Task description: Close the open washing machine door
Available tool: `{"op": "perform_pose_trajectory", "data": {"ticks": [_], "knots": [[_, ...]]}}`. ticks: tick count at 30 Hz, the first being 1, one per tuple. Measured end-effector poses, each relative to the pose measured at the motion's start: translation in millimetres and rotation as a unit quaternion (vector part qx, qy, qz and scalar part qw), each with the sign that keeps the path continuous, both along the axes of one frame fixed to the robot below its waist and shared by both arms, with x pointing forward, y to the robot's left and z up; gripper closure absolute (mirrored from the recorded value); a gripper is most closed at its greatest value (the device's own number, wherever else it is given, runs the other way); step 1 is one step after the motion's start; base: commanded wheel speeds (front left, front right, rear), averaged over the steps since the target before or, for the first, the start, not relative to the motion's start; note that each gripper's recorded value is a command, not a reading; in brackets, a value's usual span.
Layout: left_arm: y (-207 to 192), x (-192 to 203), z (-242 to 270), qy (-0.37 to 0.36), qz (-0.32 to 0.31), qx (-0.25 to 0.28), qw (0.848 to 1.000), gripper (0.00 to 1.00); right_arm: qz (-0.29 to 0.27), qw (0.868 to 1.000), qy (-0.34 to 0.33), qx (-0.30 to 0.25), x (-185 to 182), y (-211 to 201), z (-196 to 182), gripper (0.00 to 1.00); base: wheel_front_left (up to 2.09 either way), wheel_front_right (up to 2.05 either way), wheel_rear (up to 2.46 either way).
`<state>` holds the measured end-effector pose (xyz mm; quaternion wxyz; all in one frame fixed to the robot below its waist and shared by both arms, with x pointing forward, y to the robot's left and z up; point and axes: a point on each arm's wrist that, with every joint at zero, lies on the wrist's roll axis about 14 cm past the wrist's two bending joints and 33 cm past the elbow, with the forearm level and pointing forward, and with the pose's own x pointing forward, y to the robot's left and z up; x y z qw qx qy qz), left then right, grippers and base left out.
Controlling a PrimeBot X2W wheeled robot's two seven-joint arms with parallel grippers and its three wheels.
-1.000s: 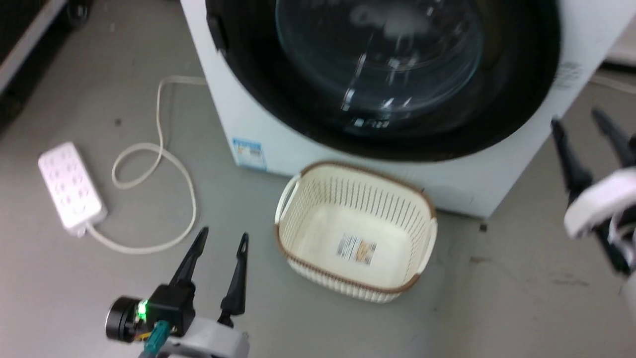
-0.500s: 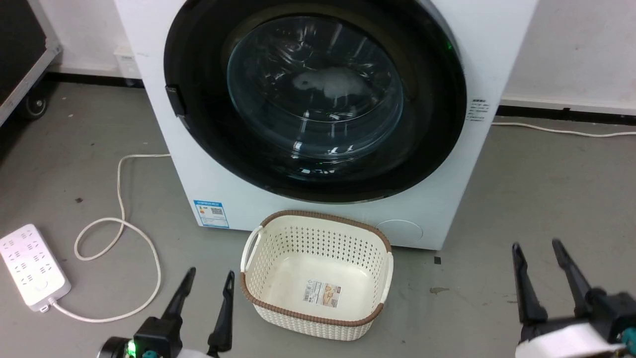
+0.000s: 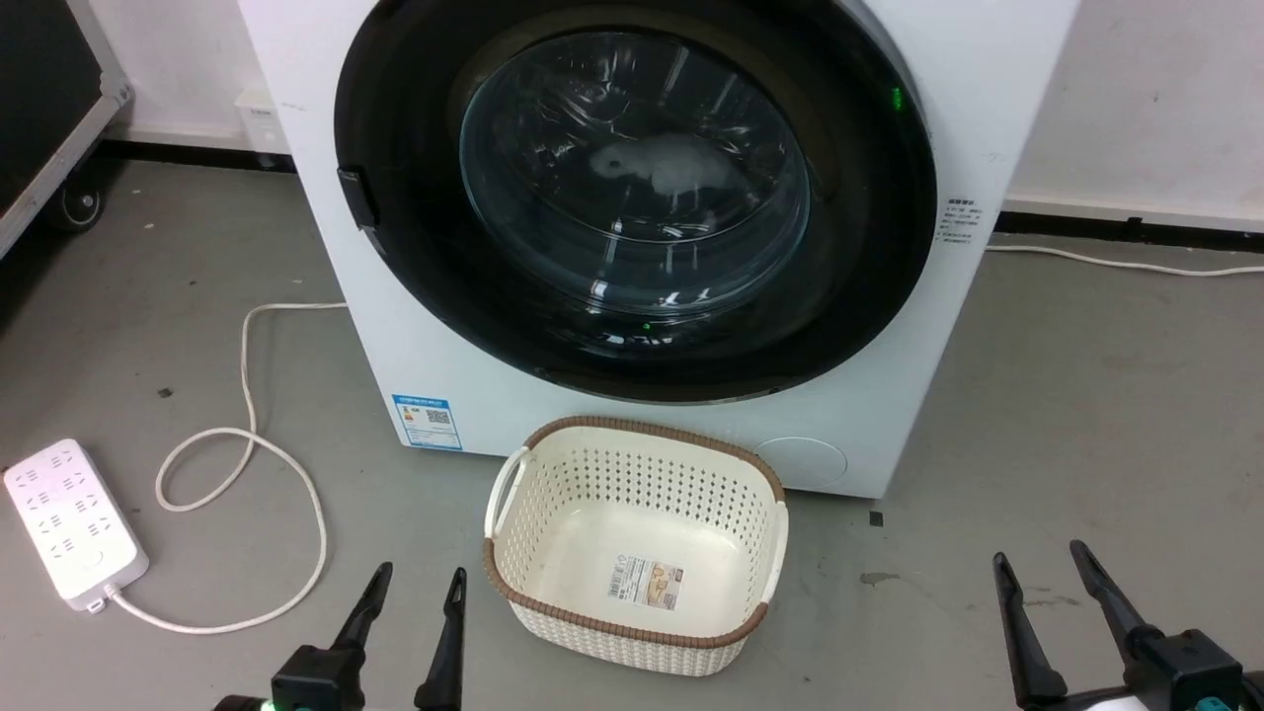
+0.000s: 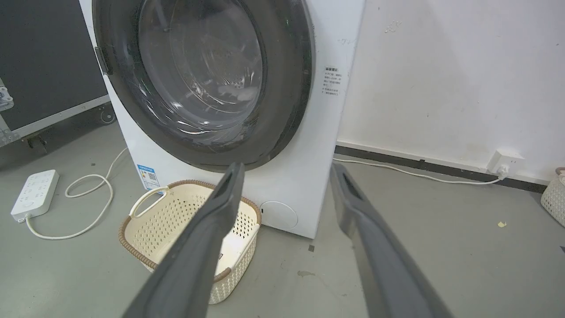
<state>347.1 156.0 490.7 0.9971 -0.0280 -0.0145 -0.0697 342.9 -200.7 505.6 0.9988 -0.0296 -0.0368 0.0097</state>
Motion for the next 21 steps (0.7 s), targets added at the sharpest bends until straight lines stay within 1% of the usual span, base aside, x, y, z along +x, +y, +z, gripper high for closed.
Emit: {"op": "perform_pose_trajectory", "data": {"ticks": [3,4,5,6,7,8,17,18,21], "knots": [[2,0,2,-0.004,0.003,-0.001,1.0,0.0,0.002,1.0,0.0,0.0,0,1,0,0.0,0.0,0.0,0.0],[2,0,2,-0.004,0.004,-0.001,1.0,0.58,0.002,1.0,0.0,0.0,1,1,0,0.0,0.0,0.0,0.0],[2,0,2,-0.003,0.004,-0.002,1.0,1.0,0.003,1.0,0.001,0.0,1,2,0,0.0,0.0,0.0,0.0],[2,0,2,-0.003,0.004,-0.002,1.0,1.0,0.004,1.0,0.001,0.001,1,2,0,0.0,0.0,0.0,0.0],[4,-1,3,-0.005,0.008,-0.002,1.0,0.87,0.006,1.0,0.001,0.007,1,4,-1,0.0,0.0,0.0,0.0],[5,-1,3,-0.005,0.01,-0.002,1.0,0.0,0.006,1.0,0.002,0.008,1,5,-2,0.0,0.0,0.0,0.0],[1,-2,14,-0.022,0.005,-0.002,1.0,0.0,0.01,1.0,0.007,0.014,2,7,-5,0.0,0.0,0.0,0.0],[2,-1,15,-0.025,0.006,-0.001,1.0,1.0,0.01,1.0,0.007,0.014,2,7,-5,1.0,0.0,0.0,0.0],[2,-1,15,-0.023,0.006,-0.001,1.0,1.0,0.011,1.0,0.007,0.014,2,8,-5,1.0,0.0,0.0,0.0]]}}
